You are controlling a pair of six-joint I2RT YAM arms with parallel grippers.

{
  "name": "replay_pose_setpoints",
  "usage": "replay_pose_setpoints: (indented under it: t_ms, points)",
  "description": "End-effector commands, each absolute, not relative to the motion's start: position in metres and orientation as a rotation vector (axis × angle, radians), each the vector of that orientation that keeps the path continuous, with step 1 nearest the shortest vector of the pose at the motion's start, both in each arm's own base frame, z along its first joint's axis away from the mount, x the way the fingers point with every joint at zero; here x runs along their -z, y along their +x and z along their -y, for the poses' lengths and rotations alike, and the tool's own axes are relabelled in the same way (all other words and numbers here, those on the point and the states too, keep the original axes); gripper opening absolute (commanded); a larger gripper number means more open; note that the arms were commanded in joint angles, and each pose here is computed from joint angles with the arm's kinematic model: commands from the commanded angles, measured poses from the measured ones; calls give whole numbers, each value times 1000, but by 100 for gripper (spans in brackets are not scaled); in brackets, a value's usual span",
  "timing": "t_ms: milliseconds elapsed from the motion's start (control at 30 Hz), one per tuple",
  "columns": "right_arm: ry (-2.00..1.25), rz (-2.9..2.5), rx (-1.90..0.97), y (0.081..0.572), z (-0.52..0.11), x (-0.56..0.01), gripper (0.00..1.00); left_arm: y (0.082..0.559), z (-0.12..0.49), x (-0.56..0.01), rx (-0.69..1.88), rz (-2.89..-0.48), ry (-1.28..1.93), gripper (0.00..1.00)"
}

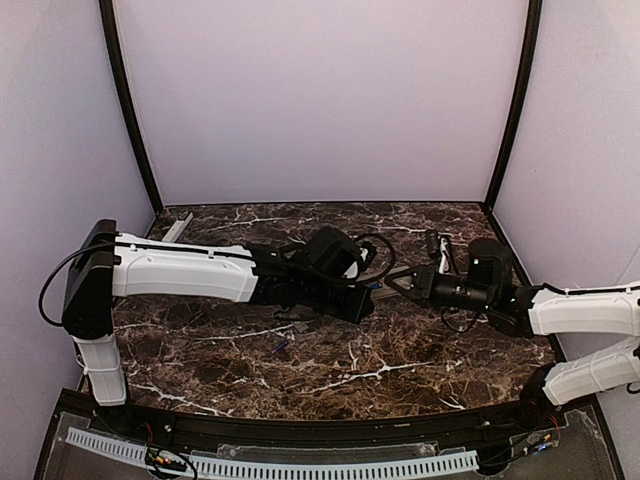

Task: Load the batteries into the remote control
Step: Adjust the battery in the battery compartment.

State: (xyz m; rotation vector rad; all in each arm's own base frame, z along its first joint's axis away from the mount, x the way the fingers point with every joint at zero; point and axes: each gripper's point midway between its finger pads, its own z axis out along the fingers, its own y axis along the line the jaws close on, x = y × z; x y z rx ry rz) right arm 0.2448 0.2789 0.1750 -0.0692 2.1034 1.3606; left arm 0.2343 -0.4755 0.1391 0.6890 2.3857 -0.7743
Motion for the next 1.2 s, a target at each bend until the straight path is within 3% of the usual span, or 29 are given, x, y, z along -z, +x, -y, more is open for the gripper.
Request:
replay_pose_setpoints:
  t_ms: [0, 600, 1167]
  points:
    - [-132, -1973, -1436, 244, -286, -212, 0, 230, 466, -124, 720, -2419, 731, 12]
    - [-114, -2068, -1303, 247, -279, -189, 0, 243, 459, -202, 767, -2226, 630, 35]
    - [-140, -2089, -1276, 246, -289, -188, 0, 246, 475, -199, 786, -2258, 599, 36]
